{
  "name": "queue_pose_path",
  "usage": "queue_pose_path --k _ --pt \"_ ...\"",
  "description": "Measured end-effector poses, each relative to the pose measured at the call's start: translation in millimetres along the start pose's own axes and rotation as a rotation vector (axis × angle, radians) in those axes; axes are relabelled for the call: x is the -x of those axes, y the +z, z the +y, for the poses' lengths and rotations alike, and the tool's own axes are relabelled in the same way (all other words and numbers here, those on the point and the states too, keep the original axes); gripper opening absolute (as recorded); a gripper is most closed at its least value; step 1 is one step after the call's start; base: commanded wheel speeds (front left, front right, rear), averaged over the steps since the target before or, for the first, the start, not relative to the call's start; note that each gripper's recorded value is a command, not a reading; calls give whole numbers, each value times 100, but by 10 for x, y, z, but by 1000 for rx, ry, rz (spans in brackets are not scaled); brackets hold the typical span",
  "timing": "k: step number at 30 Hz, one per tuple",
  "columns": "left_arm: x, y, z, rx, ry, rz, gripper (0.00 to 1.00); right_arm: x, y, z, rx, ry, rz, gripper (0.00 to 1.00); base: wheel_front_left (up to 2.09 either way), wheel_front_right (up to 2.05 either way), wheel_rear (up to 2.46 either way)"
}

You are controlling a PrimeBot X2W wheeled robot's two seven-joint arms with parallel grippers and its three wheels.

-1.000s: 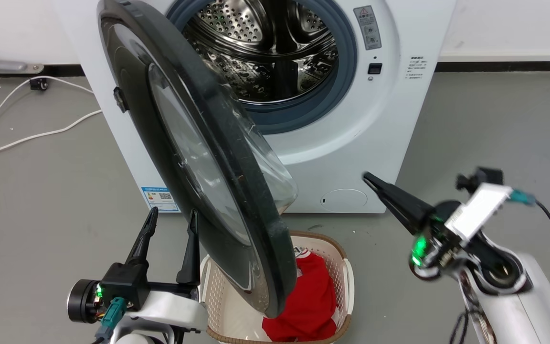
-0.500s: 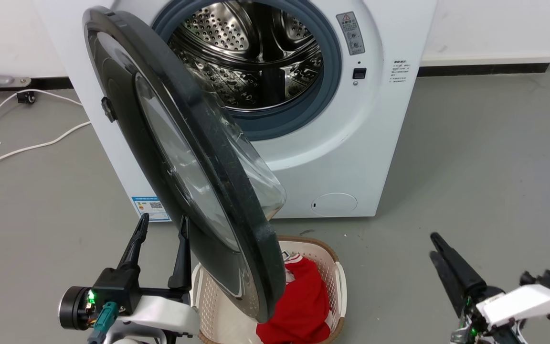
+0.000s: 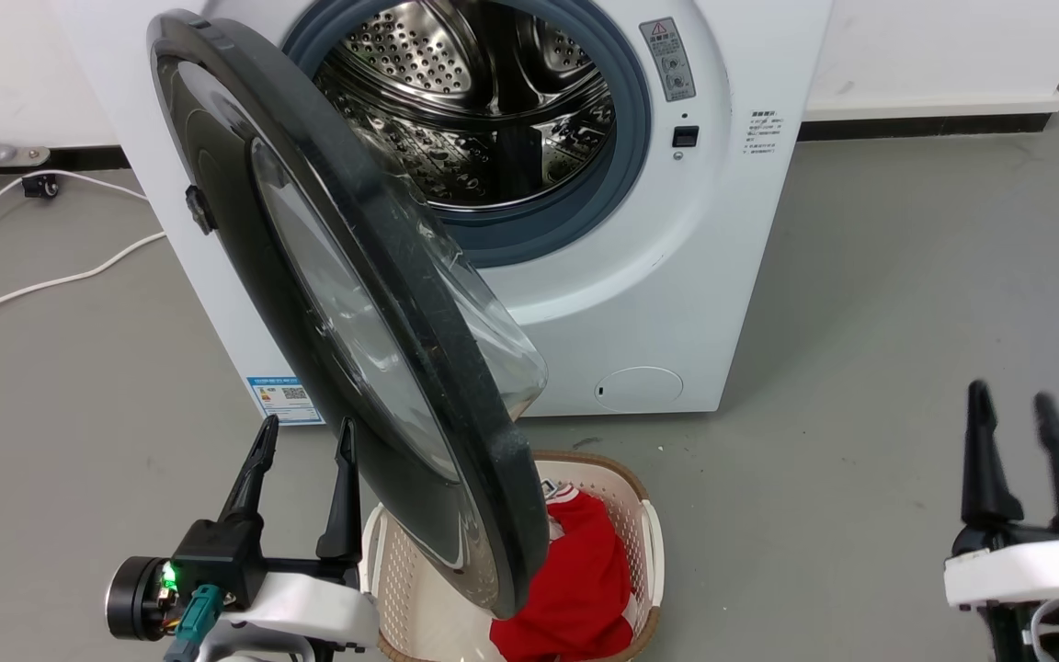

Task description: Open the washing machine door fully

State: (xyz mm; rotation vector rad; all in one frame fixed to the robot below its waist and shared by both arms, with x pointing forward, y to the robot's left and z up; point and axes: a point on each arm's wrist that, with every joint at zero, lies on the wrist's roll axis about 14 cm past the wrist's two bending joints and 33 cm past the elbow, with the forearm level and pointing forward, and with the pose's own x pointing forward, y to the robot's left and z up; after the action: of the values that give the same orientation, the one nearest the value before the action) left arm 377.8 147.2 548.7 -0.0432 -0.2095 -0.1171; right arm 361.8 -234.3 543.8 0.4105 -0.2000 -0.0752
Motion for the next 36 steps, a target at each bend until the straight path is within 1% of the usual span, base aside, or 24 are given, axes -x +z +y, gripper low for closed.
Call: queue_pose_path --k 3,5,8,11,14,20,24,35,36 --pt "-2 -2 9 -3 2 0 100 -56 240 110 216 47 -79 100 0 0 0" --pt "-3 -3 17 -4 5 1 100 -70 356 213 319 74 -119 100 0 0 0" --pt "-11 2 26 -7 8 -1 100 -68 466 401 438 124 -164 100 0 0 0" --pt "-15 9 35 -8 10 -4 100 -3 424 521 508 161 -153 100 0 0 0" --pt "-29 22 40 -10 11 -8 100 67 295 578 499 183 -108 100 0 0 0" --pt "-50 35 36 -12 10 -13 100 153 41 472 420 162 -19 100 0 0 0" --pt "-56 49 31 -16 7 -18 100 162 -36 451 405 159 1 100 0 0 0" --pt "-51 60 45 -18 11 -21 100 126 -73 454 388 162 2 100 0 0 0" --pt "-53 66 46 -18 11 -23 92 127 -77 454 387 162 4 100 0 0 0"
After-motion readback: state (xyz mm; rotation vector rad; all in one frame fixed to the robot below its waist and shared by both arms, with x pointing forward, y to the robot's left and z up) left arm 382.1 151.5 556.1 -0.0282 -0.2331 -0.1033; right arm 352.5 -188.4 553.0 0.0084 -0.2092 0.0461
